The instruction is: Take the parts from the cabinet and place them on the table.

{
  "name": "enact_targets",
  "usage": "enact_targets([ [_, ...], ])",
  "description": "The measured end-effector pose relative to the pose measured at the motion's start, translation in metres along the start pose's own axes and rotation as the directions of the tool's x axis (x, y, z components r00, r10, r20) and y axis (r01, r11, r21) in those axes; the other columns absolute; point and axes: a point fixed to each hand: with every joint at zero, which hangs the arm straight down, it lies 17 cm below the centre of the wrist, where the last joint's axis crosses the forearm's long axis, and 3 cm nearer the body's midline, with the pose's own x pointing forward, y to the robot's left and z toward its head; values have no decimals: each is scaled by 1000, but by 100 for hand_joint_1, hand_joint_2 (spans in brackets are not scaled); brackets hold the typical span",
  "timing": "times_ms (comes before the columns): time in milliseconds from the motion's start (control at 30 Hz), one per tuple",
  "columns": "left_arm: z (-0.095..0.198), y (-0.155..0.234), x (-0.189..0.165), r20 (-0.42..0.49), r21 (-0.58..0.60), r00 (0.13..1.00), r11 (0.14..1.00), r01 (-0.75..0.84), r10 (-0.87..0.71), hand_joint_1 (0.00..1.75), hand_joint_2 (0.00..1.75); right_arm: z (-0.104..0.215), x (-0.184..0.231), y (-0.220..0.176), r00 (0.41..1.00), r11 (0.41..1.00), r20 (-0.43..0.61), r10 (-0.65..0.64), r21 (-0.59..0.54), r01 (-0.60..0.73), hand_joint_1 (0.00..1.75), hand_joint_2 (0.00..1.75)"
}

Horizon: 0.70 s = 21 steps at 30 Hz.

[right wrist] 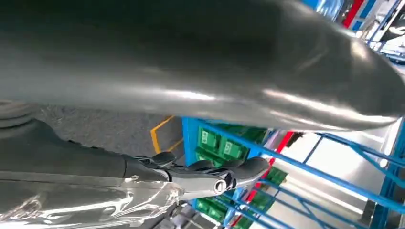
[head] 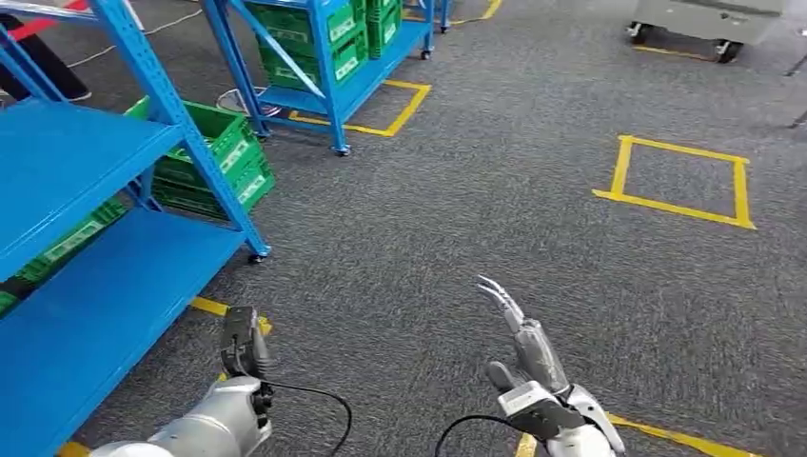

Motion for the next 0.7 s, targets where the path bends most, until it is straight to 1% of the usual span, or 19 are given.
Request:
enact_targets([
  [133,4,-12,8,13,-19,1000,1000,8,-7,0,0,1,-1,-5,1000,1000,1,8,-5,-8,0,0],
  [267,4,-12,6,11,-18,1000,1000,10,-10,0,0,-1,1,-9,1000,1000,9,14,-9,-14,0,0],
  [533,6,-17,9,16,-26,1000,999,19,-19,0,0,5,-4,-12,1000,1000,-6,15,-5,-15,0,0],
  [633,8,-23,17,29,-34,1000,999,11,-10,0,0,6,-4,-14,1000,1000,-7,15,-6,-15,0,0],
  [700,8,-23,14,25,-40,1000,999,14,-13,0,0,7,-5,-15,1000,1000,-8,21,-5,-21,0,0],
])
